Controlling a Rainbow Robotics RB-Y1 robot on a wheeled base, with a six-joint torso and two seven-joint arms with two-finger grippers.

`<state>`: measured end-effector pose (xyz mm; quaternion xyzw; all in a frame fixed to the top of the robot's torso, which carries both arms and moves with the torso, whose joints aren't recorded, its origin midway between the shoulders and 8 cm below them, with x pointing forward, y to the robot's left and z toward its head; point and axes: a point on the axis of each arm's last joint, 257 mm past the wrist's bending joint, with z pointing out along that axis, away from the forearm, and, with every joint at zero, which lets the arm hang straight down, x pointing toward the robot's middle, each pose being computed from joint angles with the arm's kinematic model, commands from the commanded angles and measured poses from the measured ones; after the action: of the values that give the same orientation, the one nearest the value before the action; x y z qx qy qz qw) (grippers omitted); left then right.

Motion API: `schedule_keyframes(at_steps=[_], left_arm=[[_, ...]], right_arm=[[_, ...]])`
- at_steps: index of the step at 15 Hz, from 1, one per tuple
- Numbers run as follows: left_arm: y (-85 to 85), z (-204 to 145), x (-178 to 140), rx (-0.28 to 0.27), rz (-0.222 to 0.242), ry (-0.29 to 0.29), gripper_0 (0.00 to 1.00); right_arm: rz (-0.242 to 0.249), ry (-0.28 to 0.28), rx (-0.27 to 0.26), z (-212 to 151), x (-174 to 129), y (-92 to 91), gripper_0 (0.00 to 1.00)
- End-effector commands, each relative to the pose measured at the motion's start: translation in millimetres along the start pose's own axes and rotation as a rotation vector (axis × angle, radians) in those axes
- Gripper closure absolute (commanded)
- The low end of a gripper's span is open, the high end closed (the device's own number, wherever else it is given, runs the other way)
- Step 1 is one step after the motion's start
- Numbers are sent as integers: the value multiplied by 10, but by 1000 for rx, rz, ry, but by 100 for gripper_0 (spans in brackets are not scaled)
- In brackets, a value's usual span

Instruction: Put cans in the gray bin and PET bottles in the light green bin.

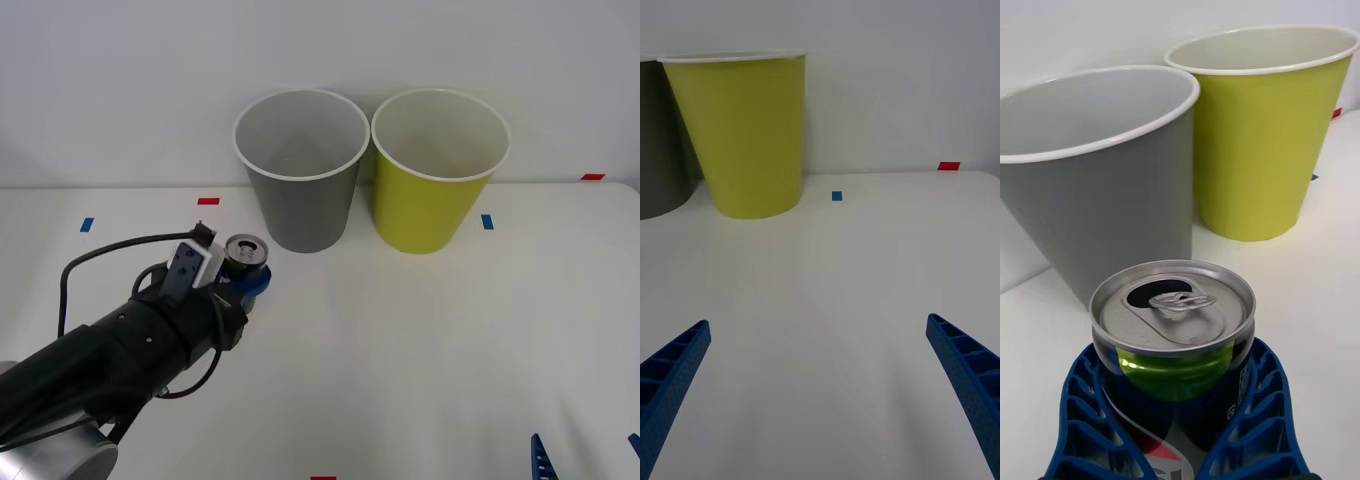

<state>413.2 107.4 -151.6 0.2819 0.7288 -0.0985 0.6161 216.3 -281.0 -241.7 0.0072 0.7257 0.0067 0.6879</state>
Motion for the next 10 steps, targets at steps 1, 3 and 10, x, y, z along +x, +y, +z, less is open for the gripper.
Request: schedule_keyframes(at_steps=[1, 3, 10], left_arm=[[241, -150, -360, -49, 50, 34, 100], [359, -255, -565, -69, 78, 75, 100], [649, -264, -1193, -95, 57, 90, 100]], right_arm=[[0, 0, 0, 0, 0, 0, 0], [0, 0, 0, 0, 0, 0, 0], [0, 0, 0, 0, 0, 0, 0]])
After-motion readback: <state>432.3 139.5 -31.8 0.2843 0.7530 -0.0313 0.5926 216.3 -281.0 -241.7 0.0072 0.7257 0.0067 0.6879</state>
